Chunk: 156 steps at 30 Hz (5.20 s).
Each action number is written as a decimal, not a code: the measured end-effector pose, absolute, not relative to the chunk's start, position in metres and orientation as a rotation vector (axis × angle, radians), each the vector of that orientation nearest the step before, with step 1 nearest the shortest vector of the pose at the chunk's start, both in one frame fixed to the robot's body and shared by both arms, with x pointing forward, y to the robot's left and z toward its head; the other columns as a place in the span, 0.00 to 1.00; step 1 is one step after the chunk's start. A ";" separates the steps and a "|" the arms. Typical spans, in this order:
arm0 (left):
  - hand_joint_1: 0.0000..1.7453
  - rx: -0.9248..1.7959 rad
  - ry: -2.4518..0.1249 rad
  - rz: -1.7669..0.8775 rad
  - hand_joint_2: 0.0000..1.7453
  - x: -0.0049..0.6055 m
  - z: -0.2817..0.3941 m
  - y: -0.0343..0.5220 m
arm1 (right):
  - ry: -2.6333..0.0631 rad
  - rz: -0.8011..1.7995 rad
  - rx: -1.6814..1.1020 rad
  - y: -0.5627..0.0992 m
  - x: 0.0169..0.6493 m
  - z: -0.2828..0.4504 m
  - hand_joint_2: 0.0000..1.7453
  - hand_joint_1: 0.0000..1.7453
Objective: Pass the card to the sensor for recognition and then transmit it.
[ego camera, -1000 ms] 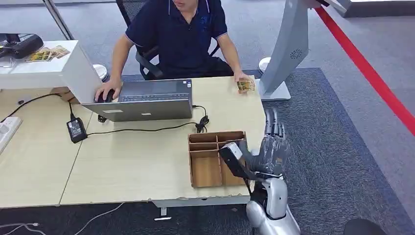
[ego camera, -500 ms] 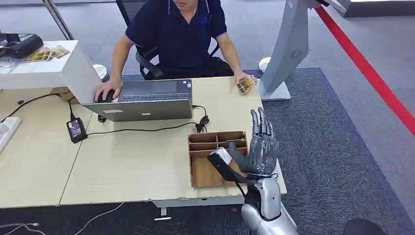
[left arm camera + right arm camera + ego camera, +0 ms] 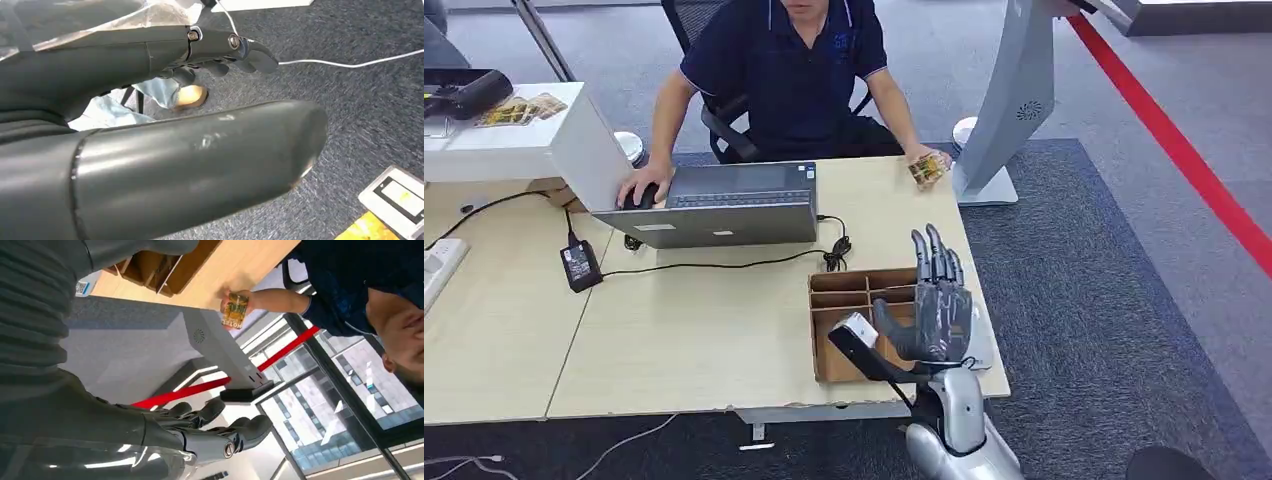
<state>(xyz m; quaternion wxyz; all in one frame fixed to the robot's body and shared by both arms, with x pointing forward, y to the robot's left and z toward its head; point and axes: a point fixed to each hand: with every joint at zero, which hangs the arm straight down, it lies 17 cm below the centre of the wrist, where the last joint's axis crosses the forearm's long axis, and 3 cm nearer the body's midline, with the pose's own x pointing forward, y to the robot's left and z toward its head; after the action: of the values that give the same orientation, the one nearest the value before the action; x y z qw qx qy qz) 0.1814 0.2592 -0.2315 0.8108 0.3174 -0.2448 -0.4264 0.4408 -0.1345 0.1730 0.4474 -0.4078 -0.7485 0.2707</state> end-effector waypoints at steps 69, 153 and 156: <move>0.00 0.678 -0.527 -0.928 0.00 0.183 -0.231 0.257 | -1.789 0.659 -1.057 -0.154 0.452 0.154 1.00 0.00; 0.00 0.665 -0.557 -0.967 0.00 0.186 -0.230 0.248 | -1.686 0.633 -1.113 -0.192 0.472 0.136 1.00 0.00; 0.00 0.664 -0.563 -0.975 0.00 0.186 -0.230 0.247 | -1.691 0.632 -1.110 -0.191 0.472 0.137 1.00 0.00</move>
<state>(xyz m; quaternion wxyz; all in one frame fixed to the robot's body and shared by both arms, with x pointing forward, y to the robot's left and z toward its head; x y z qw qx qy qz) 0.1864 0.2468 -0.2298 0.7939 0.3086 -0.2618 -0.4537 0.4724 -0.1908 0.1369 0.4892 -0.4570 -0.6958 0.2601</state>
